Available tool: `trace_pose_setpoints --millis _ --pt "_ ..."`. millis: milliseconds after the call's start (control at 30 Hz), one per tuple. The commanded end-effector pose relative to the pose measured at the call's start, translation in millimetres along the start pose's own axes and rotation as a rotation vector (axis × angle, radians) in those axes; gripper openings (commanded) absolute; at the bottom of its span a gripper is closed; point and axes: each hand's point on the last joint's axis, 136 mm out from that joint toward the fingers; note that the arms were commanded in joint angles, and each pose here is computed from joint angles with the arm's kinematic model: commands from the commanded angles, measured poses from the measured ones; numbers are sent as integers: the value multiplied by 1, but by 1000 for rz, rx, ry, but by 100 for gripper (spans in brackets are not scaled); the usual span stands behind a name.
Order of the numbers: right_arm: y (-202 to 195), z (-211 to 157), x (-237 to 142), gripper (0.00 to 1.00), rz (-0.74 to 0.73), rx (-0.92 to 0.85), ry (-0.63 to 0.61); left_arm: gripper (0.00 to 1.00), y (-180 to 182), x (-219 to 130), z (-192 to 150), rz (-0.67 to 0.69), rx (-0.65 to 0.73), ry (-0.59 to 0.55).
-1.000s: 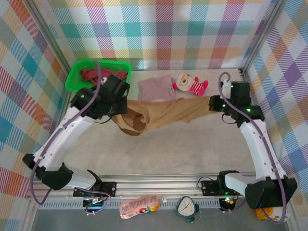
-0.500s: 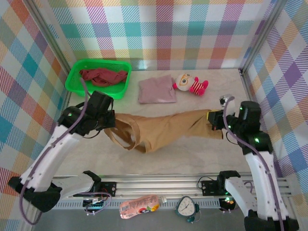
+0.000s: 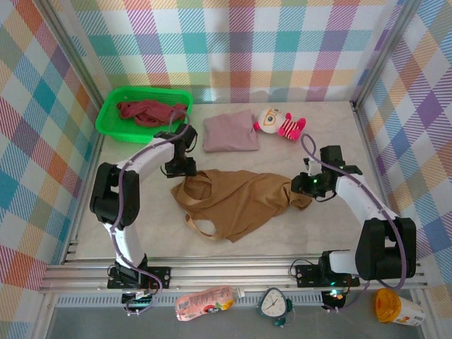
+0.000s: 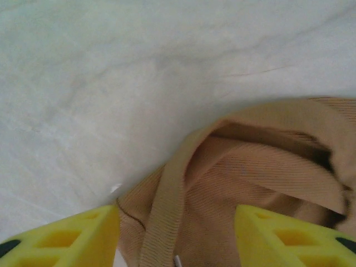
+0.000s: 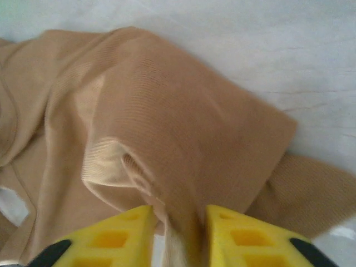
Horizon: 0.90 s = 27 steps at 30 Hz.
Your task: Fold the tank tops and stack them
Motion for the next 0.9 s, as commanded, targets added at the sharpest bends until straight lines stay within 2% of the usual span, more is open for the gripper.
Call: trace_pose_setpoints --millis 0,133,233,367,467,567,633,767,867 --pt "-8 4 -19 45 -100 39 -22 64 -14 -48 6 -74 1 -68" --pt "-10 -9 -22 56 -96 105 -29 66 -49 -64 -35 -166 -4 -26" --pt "-21 -24 -5 58 -103 149 16 66 -81 -60 -57 -173 47 -13" --pt "-13 -17 8 58 -40 118 30 66 -112 -36 -73 -191 64 22" --pt "-9 -10 21 57 7 98 39 65 -123 -6 -84 -163 96 64" --pt "-2 -14 34 48 49 108 103 61 -115 21 -96 -111 112 119" --pt "10 -22 42 39 68 83 144 57 -98 32 -103 -48 131 156" --pt "42 -46 54 30 120 32 228 47 -42 43 -98 87 132 197" --pt "77 -71 63 26 160 -85 302 45 2 48 -83 156 114 213"
Point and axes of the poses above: each hand's point on the last joint's axis, 136 mm out from that joint toward the fingers, its own x axis out along the fingers, its own y axis along the line the jaws close on, z = x × y, and after that the axes turned 7 degrees about x, right-handed
